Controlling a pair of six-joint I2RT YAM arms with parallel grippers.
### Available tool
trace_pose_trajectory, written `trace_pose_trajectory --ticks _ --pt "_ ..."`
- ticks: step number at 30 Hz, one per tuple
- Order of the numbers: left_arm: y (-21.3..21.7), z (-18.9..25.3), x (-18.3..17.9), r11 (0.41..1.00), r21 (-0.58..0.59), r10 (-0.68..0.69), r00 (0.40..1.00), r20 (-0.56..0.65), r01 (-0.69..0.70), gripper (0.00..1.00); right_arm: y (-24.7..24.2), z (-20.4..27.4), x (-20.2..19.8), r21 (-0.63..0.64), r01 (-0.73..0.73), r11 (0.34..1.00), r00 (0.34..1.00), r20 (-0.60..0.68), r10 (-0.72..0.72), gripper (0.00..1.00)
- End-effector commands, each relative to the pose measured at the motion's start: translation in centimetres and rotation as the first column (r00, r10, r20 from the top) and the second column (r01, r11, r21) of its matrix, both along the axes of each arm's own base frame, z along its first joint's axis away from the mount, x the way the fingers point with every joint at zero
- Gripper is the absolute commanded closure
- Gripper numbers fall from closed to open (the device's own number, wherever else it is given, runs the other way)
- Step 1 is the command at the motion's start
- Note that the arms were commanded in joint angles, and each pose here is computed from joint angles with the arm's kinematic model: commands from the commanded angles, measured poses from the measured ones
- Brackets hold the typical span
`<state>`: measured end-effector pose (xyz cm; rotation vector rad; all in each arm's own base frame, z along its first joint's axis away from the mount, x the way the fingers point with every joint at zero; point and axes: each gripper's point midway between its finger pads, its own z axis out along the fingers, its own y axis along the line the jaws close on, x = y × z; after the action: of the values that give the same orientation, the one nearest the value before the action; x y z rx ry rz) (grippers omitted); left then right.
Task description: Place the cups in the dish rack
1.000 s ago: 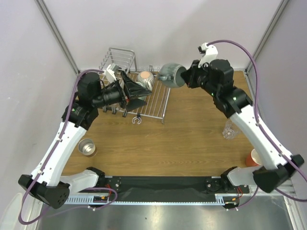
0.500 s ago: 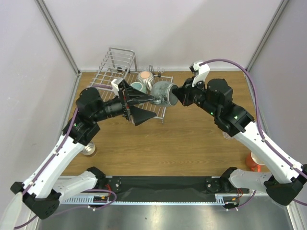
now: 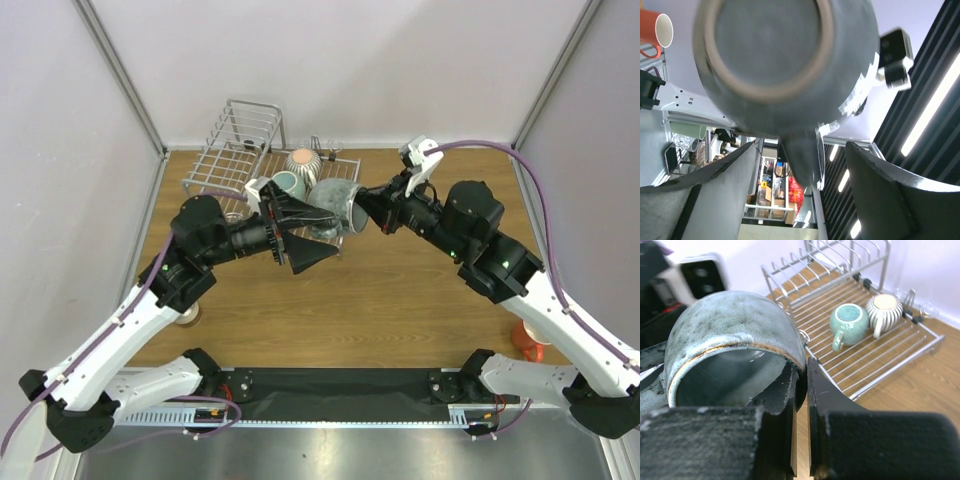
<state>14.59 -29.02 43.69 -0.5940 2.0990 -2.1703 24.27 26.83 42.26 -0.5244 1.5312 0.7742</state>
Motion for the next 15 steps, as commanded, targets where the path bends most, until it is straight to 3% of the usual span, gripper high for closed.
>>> trace_pose_trajectory --ticks 1,6,9,14,15 --pt "-0.53 1.63 -0.01 0.998 -0.056 0.008 1.000 0.008 -0.007 0.23 -1.02 6.91 -2.22 0.165 -0.055 0.985 0.976 0.215 0.019 1.00" --pt "-1.20 1.98 -0.23 0.998 -0.068 -0.012 1.000 0.025 0.014 0.31 -0.92 6.94 -2.85 0.183 -0.081 0.980 0.969 0.245 0.034 1.00" --pt "-1.37 1.87 -0.20 0.997 -0.080 -0.015 0.999 0.033 0.018 0.41 -0.71 6.54 -2.88 0.173 -0.085 0.981 0.969 0.244 0.041 1.00" --pt "-1.37 1.95 -0.04 0.993 -0.114 -0.005 0.998 0.056 0.012 0.69 -0.51 6.40 -2.94 0.163 -0.094 0.982 0.967 0.248 0.051 1.00" --pt "-1.33 2.11 -0.09 0.993 -0.121 -0.005 0.998 0.064 0.012 0.81 -0.47 6.31 -2.90 0.160 -0.093 0.983 0.968 0.247 0.051 1.00"
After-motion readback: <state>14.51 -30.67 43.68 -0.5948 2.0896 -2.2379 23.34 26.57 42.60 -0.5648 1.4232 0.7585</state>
